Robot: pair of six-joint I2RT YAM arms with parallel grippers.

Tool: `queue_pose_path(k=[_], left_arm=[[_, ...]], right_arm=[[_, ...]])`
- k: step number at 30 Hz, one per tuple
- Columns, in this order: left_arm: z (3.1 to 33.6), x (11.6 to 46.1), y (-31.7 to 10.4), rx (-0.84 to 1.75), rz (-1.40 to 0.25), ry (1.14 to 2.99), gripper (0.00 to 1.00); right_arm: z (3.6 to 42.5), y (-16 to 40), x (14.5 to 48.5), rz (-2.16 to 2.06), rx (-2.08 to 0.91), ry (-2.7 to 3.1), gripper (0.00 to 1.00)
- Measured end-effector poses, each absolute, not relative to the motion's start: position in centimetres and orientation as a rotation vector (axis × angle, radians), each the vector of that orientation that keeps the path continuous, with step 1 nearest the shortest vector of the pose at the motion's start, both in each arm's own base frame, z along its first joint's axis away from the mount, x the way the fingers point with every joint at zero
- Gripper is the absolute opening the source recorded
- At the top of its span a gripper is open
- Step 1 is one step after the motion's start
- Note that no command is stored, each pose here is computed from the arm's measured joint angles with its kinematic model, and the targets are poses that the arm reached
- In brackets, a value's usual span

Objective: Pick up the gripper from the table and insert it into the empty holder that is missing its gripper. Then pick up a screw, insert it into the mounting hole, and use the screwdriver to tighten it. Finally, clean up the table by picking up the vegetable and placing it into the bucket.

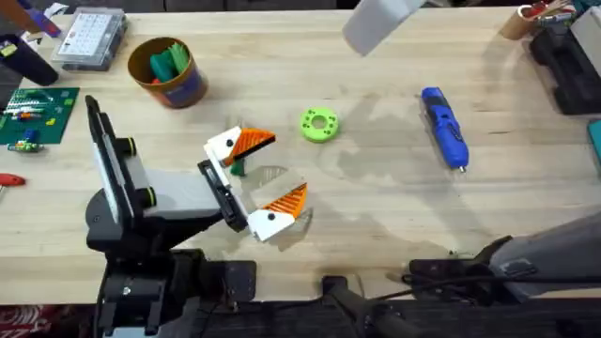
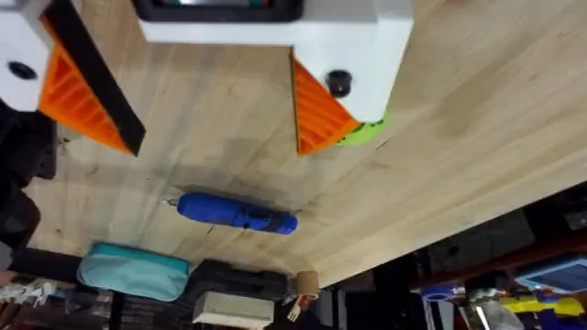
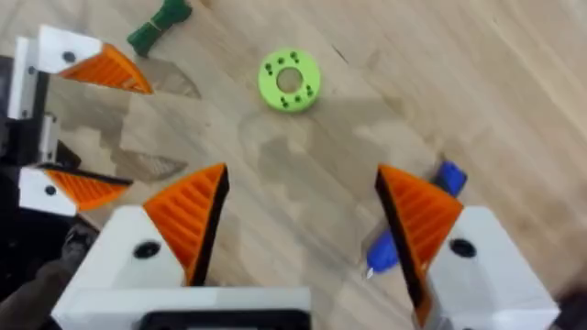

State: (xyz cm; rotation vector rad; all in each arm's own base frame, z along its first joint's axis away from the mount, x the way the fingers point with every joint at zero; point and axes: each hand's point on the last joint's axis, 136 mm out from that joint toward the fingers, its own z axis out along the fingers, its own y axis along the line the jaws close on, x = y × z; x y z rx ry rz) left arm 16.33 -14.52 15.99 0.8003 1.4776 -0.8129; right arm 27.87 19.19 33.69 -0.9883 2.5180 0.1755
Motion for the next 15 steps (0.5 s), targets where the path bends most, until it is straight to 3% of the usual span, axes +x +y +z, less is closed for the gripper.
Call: queue_pose_path(k=[15], left_arm=[[15.9,16.3,-14.5,0.804,-0.81,1.476,0.988]], right_arm=[[33.8,13.8,30.6,0.131,-0.645,2.623,0.996]])
